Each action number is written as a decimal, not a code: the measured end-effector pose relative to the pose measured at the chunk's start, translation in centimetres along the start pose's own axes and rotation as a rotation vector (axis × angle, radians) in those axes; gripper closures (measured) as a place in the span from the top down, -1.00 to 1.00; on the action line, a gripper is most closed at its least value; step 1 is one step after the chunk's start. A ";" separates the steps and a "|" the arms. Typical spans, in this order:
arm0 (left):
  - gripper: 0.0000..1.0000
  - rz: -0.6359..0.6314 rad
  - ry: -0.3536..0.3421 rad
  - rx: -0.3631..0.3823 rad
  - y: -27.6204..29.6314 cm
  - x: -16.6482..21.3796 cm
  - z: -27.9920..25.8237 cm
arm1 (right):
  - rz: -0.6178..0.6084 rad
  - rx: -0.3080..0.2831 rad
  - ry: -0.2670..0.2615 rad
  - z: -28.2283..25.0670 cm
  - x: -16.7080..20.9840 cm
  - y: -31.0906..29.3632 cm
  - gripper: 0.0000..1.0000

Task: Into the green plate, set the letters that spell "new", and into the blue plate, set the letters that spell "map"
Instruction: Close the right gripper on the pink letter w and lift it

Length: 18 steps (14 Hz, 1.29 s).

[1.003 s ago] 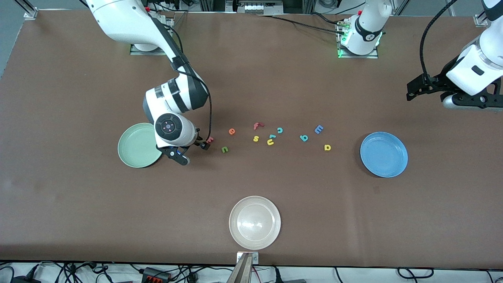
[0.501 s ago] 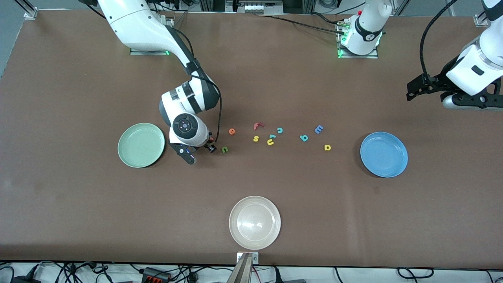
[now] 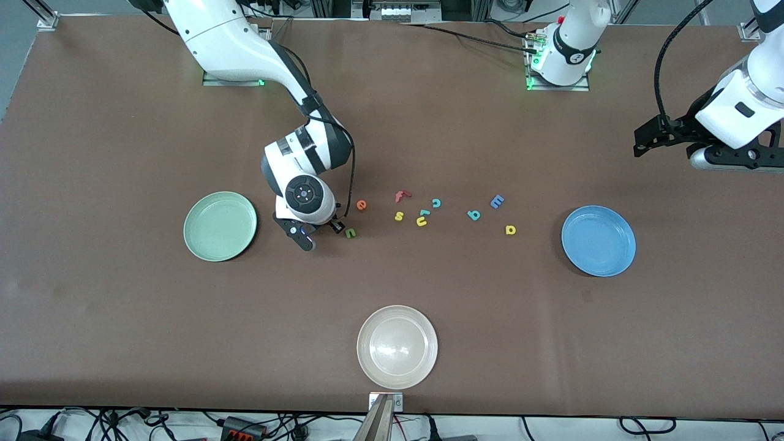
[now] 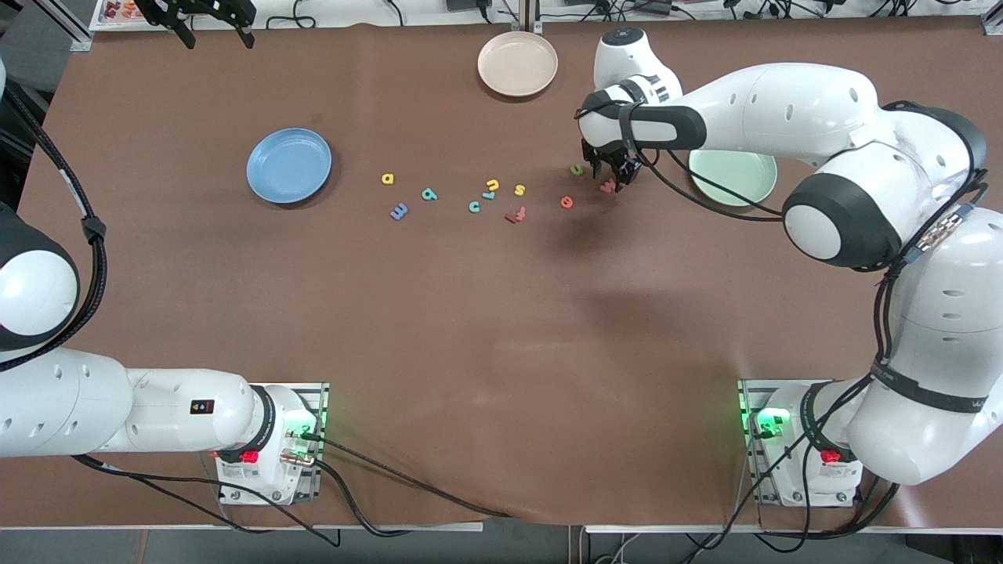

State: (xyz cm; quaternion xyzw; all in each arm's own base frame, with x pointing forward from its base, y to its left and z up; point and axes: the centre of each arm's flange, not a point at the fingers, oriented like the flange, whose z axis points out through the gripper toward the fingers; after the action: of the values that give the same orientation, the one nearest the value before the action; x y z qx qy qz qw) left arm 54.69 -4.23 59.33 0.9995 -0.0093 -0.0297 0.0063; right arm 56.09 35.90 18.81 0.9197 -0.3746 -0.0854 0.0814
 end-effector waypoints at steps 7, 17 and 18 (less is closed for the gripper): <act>1.00 0.000 -0.001 0.000 0.0 0.0 0.0 | 0.009 -0.008 0.001 0.6 0.6 0.1 -0.04; 1.00 0.000 -0.005 0.000 0.0 -0.1 0.0 | 0.014 0.016 0.010 0.9 0.9 0.1 -0.10; 1.00 0.000 -0.005 0.000 0.0 -0.1 0.0 | 0.014 0.018 0.011 0.9 0.9 0.1 -0.10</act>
State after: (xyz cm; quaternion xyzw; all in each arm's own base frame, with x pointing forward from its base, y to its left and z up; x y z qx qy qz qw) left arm 54.63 -4.22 59.29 0.9994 -0.0092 -0.0323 0.0062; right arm 56.50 35.11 17.88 0.9182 -0.3812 -0.0764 0.0756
